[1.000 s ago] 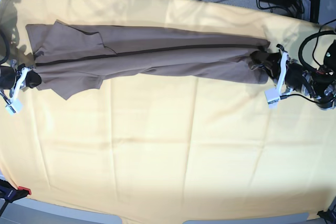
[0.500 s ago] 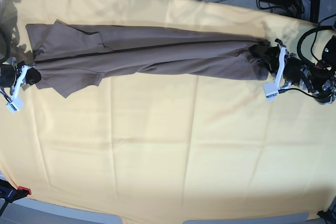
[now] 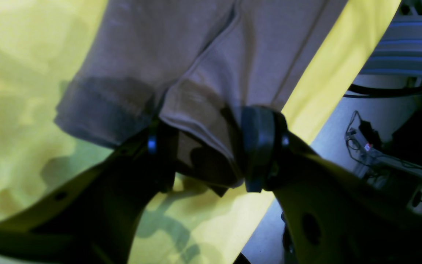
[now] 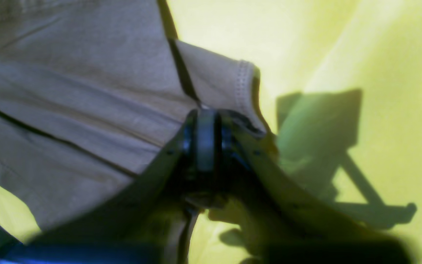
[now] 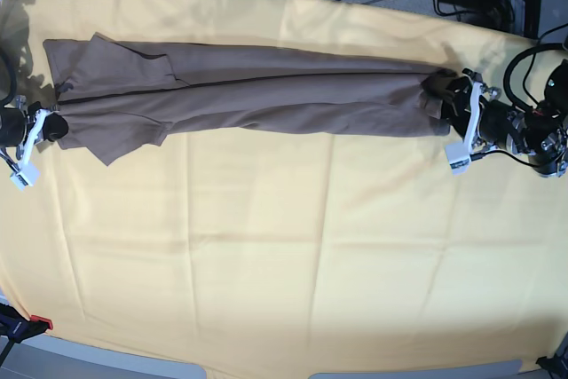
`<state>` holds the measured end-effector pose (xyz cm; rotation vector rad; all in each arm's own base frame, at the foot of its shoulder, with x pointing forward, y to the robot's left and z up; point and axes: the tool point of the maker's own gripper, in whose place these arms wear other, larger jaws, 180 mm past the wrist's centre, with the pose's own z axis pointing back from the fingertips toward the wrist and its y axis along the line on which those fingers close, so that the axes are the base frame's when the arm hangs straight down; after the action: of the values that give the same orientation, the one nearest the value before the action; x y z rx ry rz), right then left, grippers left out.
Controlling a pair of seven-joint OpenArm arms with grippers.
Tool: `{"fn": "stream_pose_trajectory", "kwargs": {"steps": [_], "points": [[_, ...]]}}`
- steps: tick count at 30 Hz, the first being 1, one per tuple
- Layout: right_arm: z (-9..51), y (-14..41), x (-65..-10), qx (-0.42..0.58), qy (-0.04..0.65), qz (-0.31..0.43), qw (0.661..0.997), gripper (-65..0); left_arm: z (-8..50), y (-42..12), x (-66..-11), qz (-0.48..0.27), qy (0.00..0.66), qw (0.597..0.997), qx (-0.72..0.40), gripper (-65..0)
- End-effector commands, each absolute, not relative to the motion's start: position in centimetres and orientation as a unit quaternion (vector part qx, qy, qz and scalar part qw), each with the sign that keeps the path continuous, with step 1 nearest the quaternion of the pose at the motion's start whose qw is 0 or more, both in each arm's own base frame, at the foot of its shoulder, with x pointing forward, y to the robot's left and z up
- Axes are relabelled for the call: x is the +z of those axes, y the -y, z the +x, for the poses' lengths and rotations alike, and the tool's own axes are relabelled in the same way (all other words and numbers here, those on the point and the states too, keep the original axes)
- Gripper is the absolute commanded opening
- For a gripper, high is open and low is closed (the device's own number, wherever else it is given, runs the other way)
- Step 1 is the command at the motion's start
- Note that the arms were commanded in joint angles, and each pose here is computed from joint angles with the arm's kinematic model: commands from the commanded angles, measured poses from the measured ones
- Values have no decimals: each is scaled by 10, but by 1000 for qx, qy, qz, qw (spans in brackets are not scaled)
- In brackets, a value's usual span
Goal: Fold the T-shirt properly
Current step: 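Release and regrasp the folded strip ends with both grippers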
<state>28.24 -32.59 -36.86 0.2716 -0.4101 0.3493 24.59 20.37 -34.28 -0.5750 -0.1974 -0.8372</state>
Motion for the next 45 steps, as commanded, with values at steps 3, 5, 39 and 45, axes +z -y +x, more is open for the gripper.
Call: {"fn": "stream_pose_trajectory", "kwargs": {"steps": [3, 5, 39, 45], "points": [[294, 342, -341, 173, 229, 121, 950, -348, 255, -210, -332, -264, 111, 869, -403, -351], [299, 341, -326, 165, 249, 143, 944, -331, 255, -210, -332, -264, 110, 869, -403, -351], [320, 260, -342, 137, 308, 264, 903, -650, 256, -209, -331, -266, 114, 869, -402, -351], [297, 239, -321, 175, 273, 319, 891, -650, 256, -211, -332, -261, 112, 869, -404, -351]]}}
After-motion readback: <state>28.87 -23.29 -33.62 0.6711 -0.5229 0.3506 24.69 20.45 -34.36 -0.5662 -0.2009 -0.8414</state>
